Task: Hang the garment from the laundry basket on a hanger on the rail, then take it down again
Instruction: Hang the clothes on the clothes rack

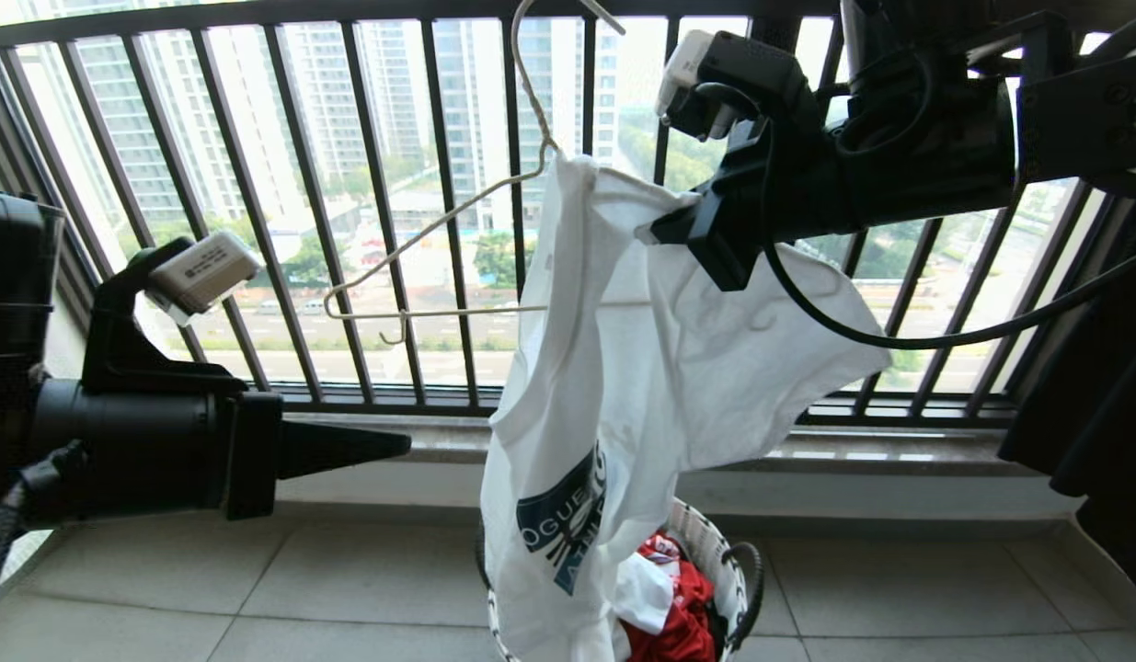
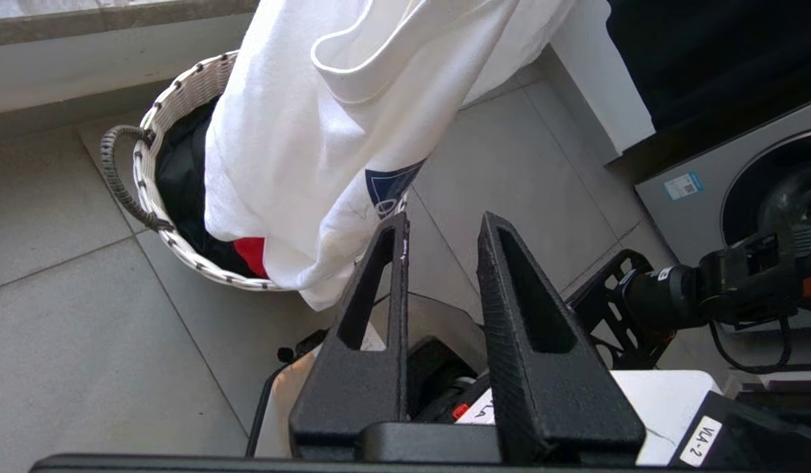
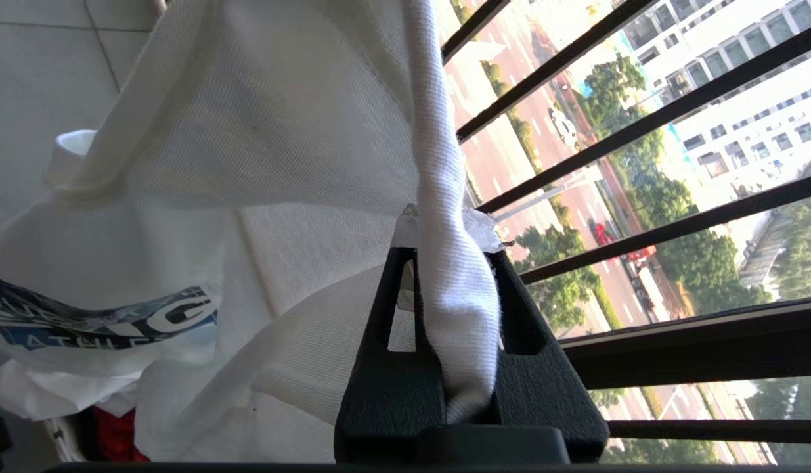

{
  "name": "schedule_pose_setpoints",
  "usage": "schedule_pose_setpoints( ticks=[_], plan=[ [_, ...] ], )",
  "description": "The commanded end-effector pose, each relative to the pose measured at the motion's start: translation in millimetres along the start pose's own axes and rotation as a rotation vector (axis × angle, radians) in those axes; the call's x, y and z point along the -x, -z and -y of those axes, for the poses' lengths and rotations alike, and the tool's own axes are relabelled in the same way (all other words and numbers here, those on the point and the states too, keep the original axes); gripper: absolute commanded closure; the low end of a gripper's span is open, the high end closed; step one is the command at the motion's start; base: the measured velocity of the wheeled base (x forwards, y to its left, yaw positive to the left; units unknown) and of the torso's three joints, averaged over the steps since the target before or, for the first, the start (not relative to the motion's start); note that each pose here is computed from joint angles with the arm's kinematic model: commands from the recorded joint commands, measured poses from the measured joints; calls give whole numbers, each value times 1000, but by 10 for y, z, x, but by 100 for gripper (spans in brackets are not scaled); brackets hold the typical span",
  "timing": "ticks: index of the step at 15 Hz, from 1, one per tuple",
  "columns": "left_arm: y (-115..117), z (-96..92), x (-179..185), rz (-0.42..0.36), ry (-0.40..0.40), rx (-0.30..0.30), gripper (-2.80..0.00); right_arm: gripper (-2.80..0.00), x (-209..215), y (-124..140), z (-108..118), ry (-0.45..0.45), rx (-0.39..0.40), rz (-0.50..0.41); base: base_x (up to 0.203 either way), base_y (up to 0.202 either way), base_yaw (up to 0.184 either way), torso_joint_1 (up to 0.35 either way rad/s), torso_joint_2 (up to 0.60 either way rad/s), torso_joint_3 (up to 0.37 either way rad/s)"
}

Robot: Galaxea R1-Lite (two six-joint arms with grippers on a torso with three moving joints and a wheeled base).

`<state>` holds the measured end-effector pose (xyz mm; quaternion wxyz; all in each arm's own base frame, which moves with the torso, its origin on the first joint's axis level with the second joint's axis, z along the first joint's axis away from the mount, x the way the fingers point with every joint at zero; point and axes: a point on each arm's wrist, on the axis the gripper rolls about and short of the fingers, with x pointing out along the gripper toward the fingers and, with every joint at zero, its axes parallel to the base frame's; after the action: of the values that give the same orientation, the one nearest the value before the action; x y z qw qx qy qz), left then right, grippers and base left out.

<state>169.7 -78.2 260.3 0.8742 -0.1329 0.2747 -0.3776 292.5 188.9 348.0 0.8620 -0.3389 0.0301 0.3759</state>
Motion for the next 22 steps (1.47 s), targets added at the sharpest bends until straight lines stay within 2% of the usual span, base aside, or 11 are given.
schedule_pose_setpoints(
  ticks=[1,3,6,12,15,16,22],
  plan=[
    [60,-179,-326,-12,-2,18,-280,0,60,-31,10,6,0,11,0,0,0,0,0,0],
    [57,-233,-416,40,-13,32,-280,0,102,-52,13,9,1,19,0,0,0,0,0,0],
    [55,-266,-474,146,17,36,-280,0,121,-70,3,6,1,24,0,0,0,0,0,0],
    [74,-353,-627,146,-5,53,-280,0,199,-213,-130,-29,-12,64,0,0,0,0,0,0],
    [73,-388,-688,187,0,38,-280,0,197,-270,-208,-51,-5,79,0,0,0,0,0,0],
    [71,-404,-706,200,-22,39,-280,0,211,-279,-210,-51,-4,82,0,0,0,0,0,0],
    [93,-436,-771,186,-39,43,-280,0,249,-334,-265,-65,3,99,0,0,0,0,0,0]
  ],
)
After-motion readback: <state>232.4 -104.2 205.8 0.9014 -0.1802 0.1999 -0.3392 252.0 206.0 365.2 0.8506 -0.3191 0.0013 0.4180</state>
